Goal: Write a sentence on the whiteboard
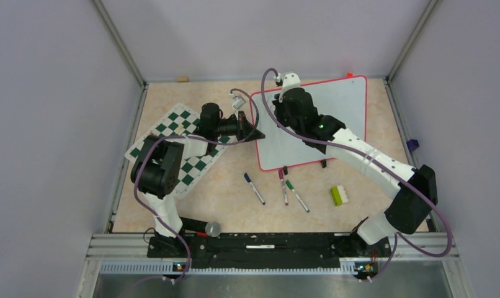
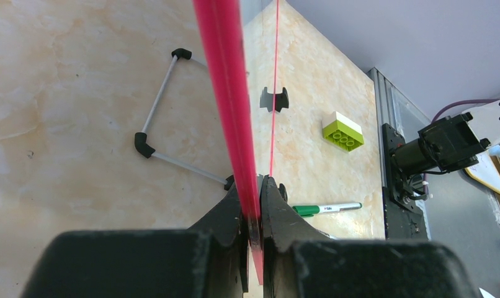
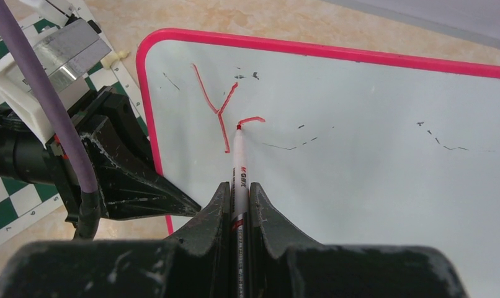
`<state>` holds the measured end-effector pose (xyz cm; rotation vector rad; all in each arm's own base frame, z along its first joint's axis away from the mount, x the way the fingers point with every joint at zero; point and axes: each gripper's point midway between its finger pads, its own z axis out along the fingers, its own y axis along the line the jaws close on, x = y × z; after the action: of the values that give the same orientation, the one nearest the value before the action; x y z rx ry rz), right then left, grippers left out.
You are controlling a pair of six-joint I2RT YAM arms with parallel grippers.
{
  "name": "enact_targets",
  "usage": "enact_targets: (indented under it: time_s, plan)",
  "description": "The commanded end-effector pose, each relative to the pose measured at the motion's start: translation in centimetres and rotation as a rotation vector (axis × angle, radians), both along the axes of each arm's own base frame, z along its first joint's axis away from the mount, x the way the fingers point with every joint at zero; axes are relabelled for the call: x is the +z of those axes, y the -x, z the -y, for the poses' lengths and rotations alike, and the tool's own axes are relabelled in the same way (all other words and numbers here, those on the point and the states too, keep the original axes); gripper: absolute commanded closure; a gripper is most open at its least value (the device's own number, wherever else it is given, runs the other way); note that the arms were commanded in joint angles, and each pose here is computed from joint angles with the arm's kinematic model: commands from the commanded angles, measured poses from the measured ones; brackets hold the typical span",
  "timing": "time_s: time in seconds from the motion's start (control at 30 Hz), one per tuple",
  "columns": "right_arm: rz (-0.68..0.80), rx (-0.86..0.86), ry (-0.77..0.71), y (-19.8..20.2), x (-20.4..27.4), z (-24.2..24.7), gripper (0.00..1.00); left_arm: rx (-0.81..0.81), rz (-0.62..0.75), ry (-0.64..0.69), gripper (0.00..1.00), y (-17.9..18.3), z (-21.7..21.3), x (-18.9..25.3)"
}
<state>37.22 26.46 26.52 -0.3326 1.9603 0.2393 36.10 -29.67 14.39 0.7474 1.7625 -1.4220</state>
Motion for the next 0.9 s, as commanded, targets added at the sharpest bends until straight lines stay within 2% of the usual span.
enact_targets:
  time_s: [0.0, 0.47, 0.87]
  plan:
    - [-0.005, 0.001, 0.007, 0.5, 0.0, 0.8, 1.0, -0.035, 0.067, -0.064, 1.0, 0.5, 0.2, -3.2]
    - [0.008, -0.086, 0.05, 0.2, -0.3, 2.8, 1.0, -0.034, 0.069, -0.063, 1.0, 0.5, 0.1, -3.1]
    - [0.034, -0.105, 0.019, -0.9, 1.2, 2.5, 1.0, -0.034, 0.067, -0.063, 1.0, 0.5, 0.2, -3.2]
